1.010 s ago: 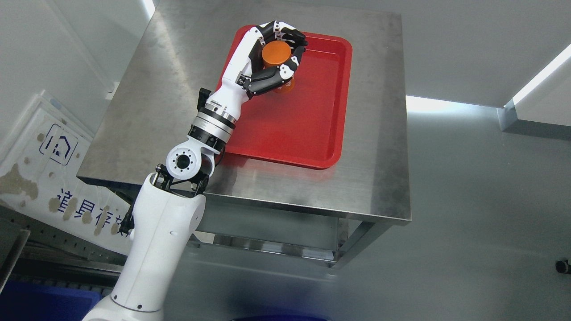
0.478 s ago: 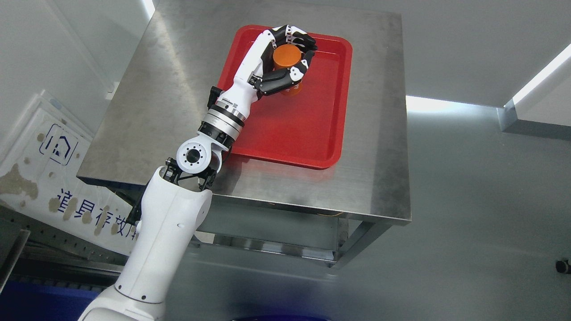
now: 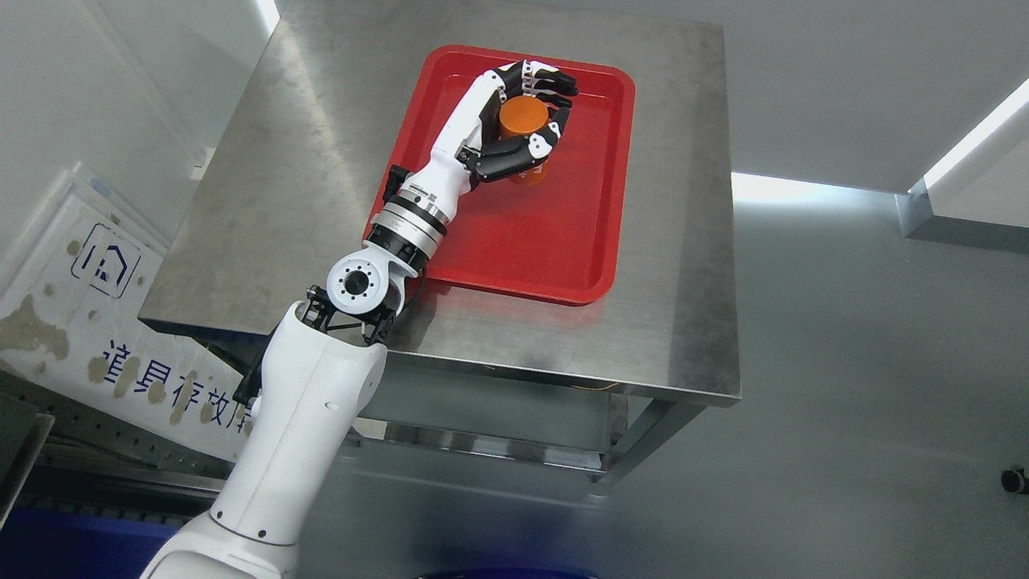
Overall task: Grab orange capacitor from left shelf to right desk
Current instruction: 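Lower the capacitor with the left hand onto the red tray, then open the left hand to release the capacitor on the tray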
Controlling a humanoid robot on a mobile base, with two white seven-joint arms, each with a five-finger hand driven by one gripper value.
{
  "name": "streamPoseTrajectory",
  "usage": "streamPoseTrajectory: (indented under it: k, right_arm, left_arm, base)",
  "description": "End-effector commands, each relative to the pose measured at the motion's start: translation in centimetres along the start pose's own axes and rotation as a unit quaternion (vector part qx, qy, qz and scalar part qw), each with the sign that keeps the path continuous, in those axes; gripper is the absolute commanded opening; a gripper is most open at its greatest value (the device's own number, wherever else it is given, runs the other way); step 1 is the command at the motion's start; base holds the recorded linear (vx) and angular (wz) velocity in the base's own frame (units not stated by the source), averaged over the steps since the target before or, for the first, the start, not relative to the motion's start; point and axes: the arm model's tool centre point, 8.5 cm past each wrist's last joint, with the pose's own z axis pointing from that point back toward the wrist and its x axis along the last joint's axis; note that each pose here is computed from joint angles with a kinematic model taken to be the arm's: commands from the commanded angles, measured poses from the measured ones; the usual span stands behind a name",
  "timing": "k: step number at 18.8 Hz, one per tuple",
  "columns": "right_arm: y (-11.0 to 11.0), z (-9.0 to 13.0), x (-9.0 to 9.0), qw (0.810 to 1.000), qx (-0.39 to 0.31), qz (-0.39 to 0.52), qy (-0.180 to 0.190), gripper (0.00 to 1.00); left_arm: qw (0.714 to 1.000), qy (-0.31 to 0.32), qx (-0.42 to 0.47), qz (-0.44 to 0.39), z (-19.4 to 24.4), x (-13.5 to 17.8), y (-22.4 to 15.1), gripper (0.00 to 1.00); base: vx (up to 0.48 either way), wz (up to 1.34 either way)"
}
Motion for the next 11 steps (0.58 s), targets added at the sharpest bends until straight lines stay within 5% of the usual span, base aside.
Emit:
streamPoseTrajectory:
  k: [1, 7, 11]
  right_arm:
    - [-1.1, 0.0, 1.1, 1.000, -0.009, -0.005, -0.019, 1.00]
    - [-1.1, 0.0, 1.1, 1.000, -0.009, -0.005, -0.018, 1.00]
    - [-1.1, 0.0, 1.1, 1.000, -0.009, -0.005, -0.018, 1.00]
  left_arm:
    - [1.000, 0.014, 0.002, -0.009, -0.1, -0.7, 0.8, 0.69]
    - [0.998, -0.020, 0.052, -0.013, -0.1, 1.8, 4.7, 0.94]
    - [0.989, -0.050, 0.136, -0.015, 1.4, 3.9, 9.6, 0.99]
  base:
    - [0.000, 0.00]
    - [0.000, 0.00]
    - [0.000, 0.00]
